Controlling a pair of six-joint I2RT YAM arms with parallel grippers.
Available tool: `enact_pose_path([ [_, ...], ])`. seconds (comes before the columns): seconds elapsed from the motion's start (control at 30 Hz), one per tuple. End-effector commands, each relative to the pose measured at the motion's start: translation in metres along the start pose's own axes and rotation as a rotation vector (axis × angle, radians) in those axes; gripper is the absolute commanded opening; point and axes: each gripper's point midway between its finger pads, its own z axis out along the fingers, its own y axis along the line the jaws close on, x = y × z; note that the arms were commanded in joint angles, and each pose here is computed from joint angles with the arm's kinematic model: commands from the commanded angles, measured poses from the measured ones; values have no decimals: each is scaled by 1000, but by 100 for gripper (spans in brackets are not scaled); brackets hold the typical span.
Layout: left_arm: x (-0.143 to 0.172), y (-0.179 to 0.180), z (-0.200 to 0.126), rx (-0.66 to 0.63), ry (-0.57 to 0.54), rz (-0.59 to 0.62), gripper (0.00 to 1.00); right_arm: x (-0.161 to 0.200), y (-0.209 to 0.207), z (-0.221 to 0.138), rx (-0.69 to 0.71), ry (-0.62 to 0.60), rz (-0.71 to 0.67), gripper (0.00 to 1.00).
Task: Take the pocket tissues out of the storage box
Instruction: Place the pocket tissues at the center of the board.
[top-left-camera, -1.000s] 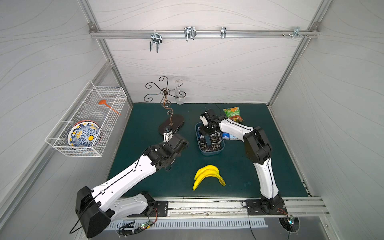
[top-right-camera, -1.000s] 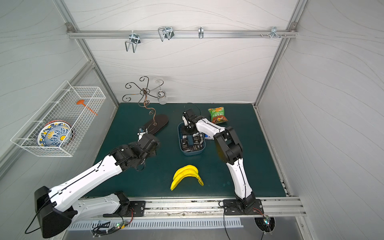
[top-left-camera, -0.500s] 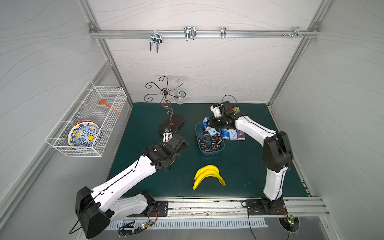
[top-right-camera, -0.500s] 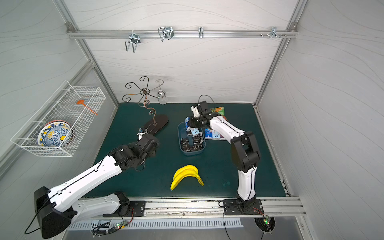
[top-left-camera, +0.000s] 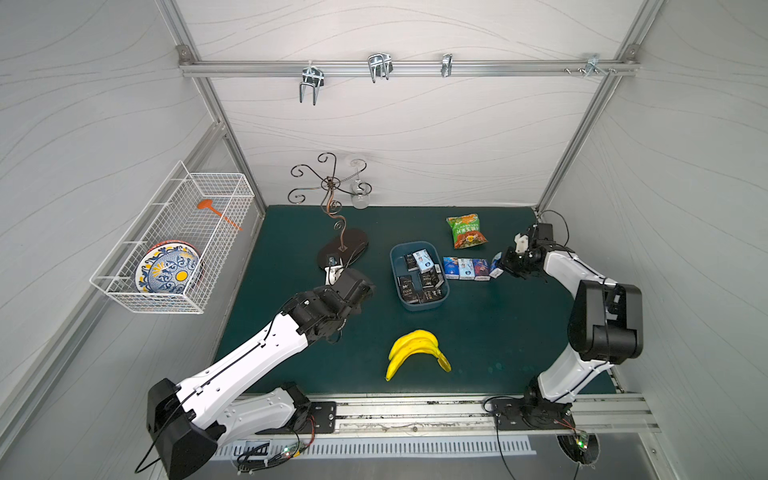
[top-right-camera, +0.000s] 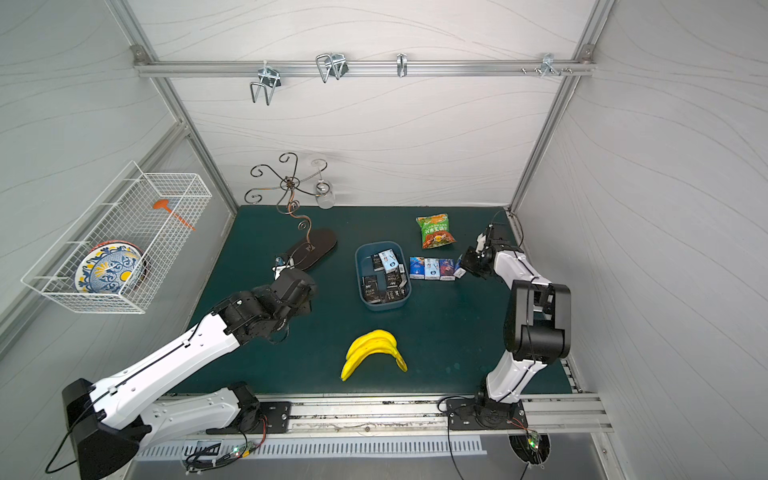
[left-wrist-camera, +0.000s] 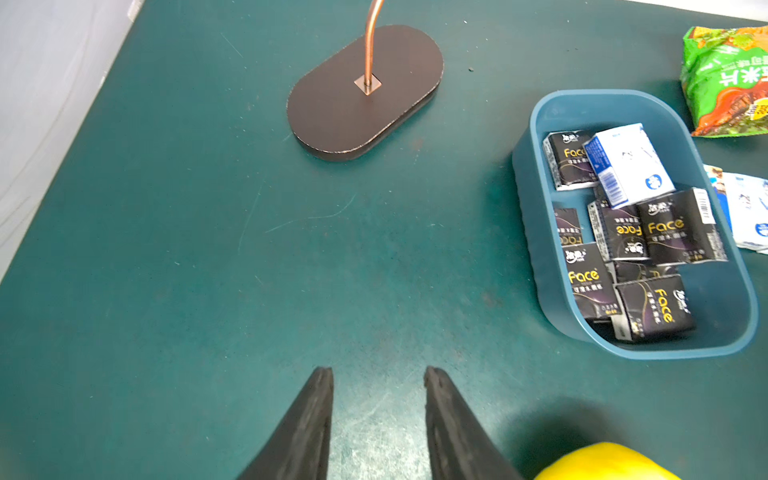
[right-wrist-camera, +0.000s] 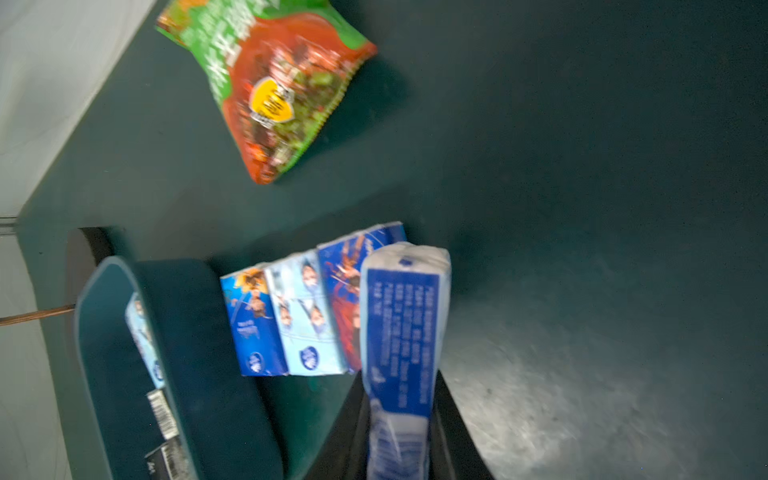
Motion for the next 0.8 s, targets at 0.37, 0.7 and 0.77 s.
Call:
enact_pose_path([
  [0.37, -20, -19, -18, 93, -30, -11, 40, 27, -48, 7, 73, 35, 57, 25],
  [0.7, -21, -32, -19, 113, -16, 10, 40, 17, -71, -21, 152, -44, 121, 43],
  [0.77, -22, -32, -19, 114, -19, 11, 40, 15, -73, -29, 178, -61, 115, 46],
])
